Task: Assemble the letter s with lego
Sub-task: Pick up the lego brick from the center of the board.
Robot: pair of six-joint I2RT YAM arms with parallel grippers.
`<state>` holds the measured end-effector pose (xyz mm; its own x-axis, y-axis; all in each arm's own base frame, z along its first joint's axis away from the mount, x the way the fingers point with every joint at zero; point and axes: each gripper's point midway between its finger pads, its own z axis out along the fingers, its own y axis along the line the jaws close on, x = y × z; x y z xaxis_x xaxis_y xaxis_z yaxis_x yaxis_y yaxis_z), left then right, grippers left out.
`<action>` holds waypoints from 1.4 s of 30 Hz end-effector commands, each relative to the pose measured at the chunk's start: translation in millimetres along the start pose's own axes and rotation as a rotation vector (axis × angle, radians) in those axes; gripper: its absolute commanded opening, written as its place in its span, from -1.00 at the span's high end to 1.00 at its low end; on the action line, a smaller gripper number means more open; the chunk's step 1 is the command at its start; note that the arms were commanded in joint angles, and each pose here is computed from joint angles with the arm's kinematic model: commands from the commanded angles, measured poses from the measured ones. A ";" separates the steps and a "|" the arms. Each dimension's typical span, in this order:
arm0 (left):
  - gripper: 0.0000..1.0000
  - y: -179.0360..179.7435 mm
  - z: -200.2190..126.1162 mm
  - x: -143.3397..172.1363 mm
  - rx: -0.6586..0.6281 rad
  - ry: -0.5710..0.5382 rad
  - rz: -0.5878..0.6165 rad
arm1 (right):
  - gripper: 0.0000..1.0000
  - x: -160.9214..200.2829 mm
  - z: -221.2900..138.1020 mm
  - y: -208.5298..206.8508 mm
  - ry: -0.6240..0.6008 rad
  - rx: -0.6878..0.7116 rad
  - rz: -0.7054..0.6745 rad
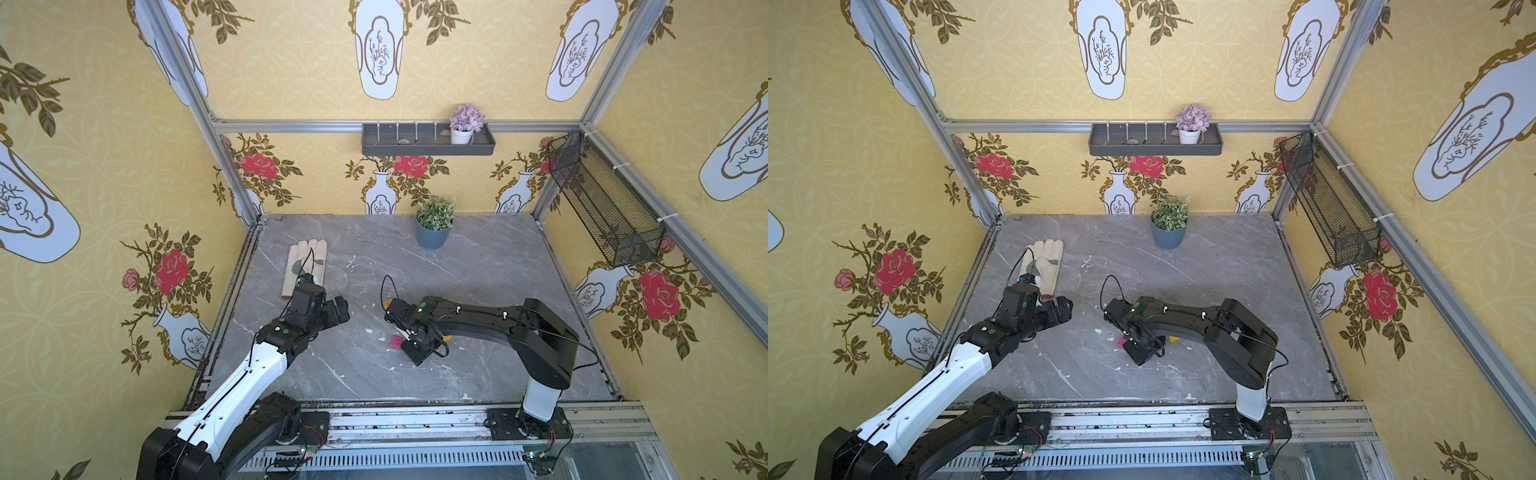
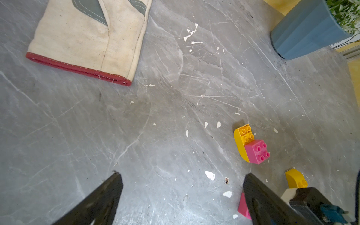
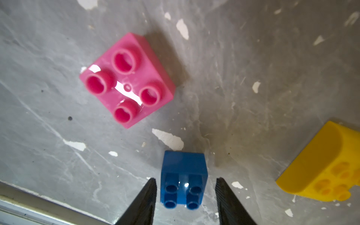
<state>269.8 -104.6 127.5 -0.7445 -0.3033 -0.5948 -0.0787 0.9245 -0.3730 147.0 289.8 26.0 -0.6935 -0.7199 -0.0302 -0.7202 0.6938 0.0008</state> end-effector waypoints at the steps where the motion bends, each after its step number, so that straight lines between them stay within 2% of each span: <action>1: -0.98 5.0 0.9 3.0 -0.021 0.004 -0.004 | 0.18 -2.4 -0.1 -0.5 -0.013 0.002 0.008; 9: -0.98 7.0 0.0 4.0 -0.027 0.003 -0.007 | 0.34 -3.5 -0.5 -2.8 -0.016 0.004 0.026; 15: -0.98 5.9 -2.0 2.0 -0.023 -0.004 -0.004 | 0.35 -29.0 -28.9 -1.1 -0.103 -0.026 0.070; 19: -0.98 4.9 -3.0 1.2 -0.018 -0.006 -0.005 | 0.34 -47.0 -46.9 4.9 -0.142 -0.047 0.051; 24: -0.98 6.9 -4.9 2.8 -0.021 -0.009 -0.003 | 0.34 -53.8 -40.4 9.5 -0.109 -0.075 0.011; 32: -0.98 6.9 -7.9 0.6 -0.022 -0.019 -0.002 | 0.34 -71.0 -39.3 13.8 -0.088 -0.098 0.051; 36: -0.98 7.0 -6.8 0.1 -0.025 -0.018 0.003 | 0.35 -72.4 -36.0 16.7 -0.077 -0.108 0.009; 42: -0.98 7.6 -5.9 0.3 -0.029 -0.017 0.009 | 0.35 -75.8 -31.7 21.9 -0.089 -0.089 -0.149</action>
<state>265.6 -98.7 130.8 -0.7322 -0.3091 -0.6069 -0.0900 0.9272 -0.3636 182.4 358.1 61.2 -0.6474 -0.7526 -0.1204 -0.7622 0.6397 0.0991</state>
